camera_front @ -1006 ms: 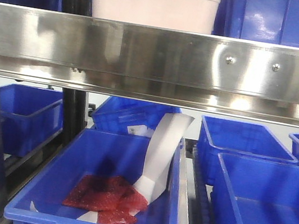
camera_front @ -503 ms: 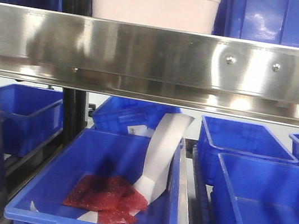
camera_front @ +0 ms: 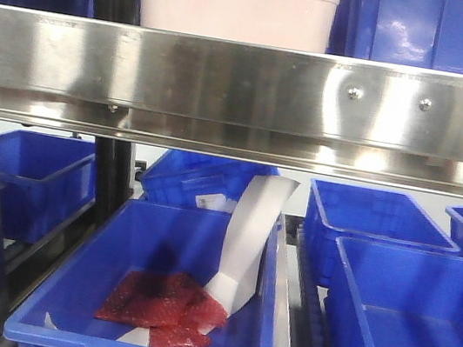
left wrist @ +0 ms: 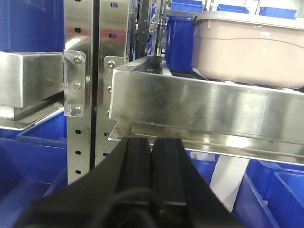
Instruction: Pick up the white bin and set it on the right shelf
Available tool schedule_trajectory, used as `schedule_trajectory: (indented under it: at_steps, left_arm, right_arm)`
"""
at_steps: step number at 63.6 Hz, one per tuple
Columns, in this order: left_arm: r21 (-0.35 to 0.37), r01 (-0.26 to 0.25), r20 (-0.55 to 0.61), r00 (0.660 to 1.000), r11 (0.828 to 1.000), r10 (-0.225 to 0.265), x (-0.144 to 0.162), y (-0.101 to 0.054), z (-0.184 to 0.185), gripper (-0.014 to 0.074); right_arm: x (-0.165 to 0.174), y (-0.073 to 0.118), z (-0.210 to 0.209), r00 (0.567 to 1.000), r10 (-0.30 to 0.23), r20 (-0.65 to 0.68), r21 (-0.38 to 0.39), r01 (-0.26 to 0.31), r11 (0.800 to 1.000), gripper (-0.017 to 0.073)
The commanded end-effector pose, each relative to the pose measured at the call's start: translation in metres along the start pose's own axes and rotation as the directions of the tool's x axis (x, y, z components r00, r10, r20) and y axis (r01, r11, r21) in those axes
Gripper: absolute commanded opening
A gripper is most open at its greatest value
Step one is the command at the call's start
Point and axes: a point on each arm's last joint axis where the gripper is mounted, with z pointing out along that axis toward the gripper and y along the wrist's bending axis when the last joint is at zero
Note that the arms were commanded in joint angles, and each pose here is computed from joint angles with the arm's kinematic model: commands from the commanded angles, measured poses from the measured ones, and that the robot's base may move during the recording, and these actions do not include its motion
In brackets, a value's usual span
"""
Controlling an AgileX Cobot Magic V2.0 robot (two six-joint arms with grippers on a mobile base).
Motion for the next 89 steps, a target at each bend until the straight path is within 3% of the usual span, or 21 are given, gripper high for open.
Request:
schedule_trajectory:
  at_steps: [1, 12, 27, 89]
  left_arm:
    - [0.005, 0.005, 0.099, 0.995, 1.0, -0.005, -0.0037, 0.0002, -0.0009, -0.0116]
    - [0.007, 0.005, 0.1, 0.995, 1.0, -0.006, -0.0038, 0.0, -0.0009, -0.0116]
    - [0.067, 0.009, 0.081, 0.997, 0.998, -0.014, -0.0023, -0.0033, -0.0008, -0.0116]
    - [0.067, 0.009, 0.053, 0.998, 0.998, -0.012, 0.0002, -0.0033, -0.0007, -0.0117]
  right_arm:
    - [-0.0114, -0.0018, 0.0005, 0.999, 0.008, 0.052, 0.031, -0.009, 0.999, 0.0063]
    - [-0.0114, -0.0018, 0.0005, 0.999, 0.008, 0.052, 0.031, -0.009, 0.999, 0.0063]
    - [-0.0114, -0.0018, 0.0005, 0.999, 0.008, 0.052, 0.031, -0.009, 0.999, 0.0063]
    - [-0.0115, -0.0018, 0.0005, 0.999, 0.006, 0.053, 0.032, -0.008, 0.999, 0.0063]
